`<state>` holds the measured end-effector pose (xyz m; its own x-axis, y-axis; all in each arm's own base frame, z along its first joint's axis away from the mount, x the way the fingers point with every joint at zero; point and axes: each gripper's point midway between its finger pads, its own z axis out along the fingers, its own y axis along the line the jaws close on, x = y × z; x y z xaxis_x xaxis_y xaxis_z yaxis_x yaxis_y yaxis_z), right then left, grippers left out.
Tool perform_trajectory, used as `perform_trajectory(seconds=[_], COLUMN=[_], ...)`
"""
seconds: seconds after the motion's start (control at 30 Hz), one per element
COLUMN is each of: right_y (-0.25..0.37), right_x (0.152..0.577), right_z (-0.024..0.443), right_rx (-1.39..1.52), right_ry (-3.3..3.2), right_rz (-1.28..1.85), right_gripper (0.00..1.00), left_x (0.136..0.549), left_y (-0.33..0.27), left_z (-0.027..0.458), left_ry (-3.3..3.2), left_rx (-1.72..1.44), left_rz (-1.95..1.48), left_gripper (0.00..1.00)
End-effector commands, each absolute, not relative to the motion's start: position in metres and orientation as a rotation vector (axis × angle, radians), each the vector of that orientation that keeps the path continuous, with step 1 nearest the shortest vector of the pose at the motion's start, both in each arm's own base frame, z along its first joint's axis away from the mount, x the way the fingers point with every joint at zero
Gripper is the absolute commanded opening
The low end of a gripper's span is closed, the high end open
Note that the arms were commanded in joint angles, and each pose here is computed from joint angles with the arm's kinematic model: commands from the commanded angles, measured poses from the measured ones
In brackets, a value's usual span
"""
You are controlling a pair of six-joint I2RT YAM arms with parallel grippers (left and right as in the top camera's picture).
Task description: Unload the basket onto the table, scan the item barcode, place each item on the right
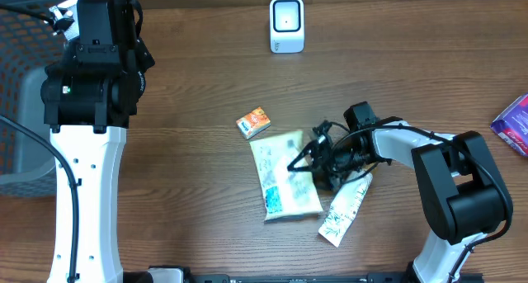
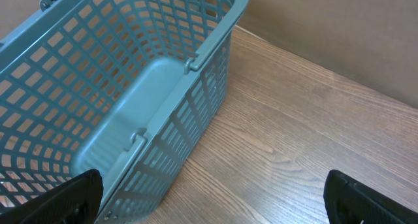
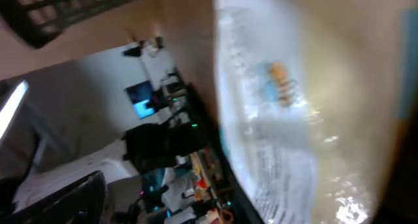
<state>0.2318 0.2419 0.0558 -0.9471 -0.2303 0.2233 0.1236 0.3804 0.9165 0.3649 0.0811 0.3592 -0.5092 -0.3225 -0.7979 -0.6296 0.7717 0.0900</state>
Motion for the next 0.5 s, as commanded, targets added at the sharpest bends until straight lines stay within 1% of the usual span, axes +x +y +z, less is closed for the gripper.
perform_trajectory(seconds=[0.0, 0.07, 0.23, 0.4, 0.47], right_y=[0.226, 0.219, 0.191, 0.218, 0.232], right_x=[0.229, 0.229, 0.232, 0.227, 0.22], right_z=[0.027, 0.017, -0.022, -0.031, -0.031], right_rx=[0.07, -0.014, -0.256, -0.205, -0.13], right_ry=[-2.48, -2.516, -2.675, -2.71, -2.709], right_rz=[-1.347, -1.233, -0.814, -0.868, -0.887], right_gripper=[1.0, 1.0, 1.0, 1.0, 1.0], left_x=[0.365, 0.365, 0.365, 0.365, 0.365], left_y=[0.084, 0.084, 0.084, 0.084, 0.084], left_z=[0.362, 0.362, 0.362, 0.362, 0.362], left_ry=[2.121, 2.121, 2.121, 2.121, 2.122], left_rx=[-0.724, -0.724, -0.724, -0.724, -0.724], left_rz=[0.484, 0.484, 0.485, 0.484, 0.484], left_gripper=[1.0, 1.0, 1.0, 1.0, 1.0])
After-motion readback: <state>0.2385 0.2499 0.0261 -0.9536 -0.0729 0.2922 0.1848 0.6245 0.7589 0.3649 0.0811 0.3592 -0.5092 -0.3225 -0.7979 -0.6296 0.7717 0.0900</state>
